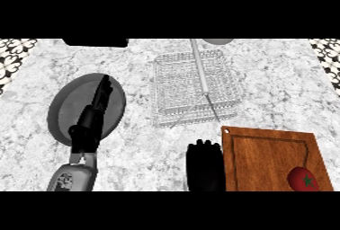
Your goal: Pick the squash from the cutting board and place it in the tiered basket
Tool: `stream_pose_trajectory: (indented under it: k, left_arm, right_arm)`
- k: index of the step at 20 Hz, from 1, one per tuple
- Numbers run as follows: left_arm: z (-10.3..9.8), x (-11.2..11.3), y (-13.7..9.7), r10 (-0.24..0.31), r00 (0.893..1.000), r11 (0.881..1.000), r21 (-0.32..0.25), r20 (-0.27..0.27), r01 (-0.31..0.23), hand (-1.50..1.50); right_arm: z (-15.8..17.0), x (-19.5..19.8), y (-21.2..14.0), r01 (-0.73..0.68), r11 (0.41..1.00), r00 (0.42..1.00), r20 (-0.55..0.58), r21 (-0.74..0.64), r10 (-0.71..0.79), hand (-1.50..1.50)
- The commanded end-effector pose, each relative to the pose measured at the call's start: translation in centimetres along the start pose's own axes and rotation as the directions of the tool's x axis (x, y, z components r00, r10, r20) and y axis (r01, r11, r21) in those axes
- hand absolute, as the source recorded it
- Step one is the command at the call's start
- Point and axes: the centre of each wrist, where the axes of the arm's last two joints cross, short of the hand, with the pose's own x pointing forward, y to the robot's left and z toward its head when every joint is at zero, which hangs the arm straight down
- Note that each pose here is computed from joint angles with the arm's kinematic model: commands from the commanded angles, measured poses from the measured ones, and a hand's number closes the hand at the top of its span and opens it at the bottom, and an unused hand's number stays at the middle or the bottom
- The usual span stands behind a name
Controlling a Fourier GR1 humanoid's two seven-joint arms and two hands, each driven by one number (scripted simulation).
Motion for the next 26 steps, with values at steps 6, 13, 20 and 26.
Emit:
stream_pose_trajectory:
  k: [6,13,20,26]
  left_arm:
    - [-0.2,-0.5,0.2,-0.015,1.0,1.0,0.014,-0.022,0.015,0.0]
    - [-0.1,-0.6,0.1,-0.003,1.0,1.0,0.014,-0.02,0.004,0.0]
    - [0.1,0.2,0.1,0.013,1.0,1.0,0.001,-0.012,-0.013,0.0]
    - [-0.3,0.8,-0.4,0.008,1.0,1.0,-0.009,-0.006,-0.008,0.0]
  right_arm:
    - [4.9,1.7,-9.3,0.096,0.957,0.989,-0.086,-0.274,-0.124,1.5]
    - [5.1,0.0,-14.2,0.166,0.927,0.975,-0.082,-0.335,-0.204,1.5]
    - [3.1,-1.8,-18.6,0.384,0.857,0.905,-0.042,-0.344,-0.422,1.5]
    - [0.6,0.2,-22.7,0.397,0.853,0.899,-0.04,-0.339,-0.435,1.5]
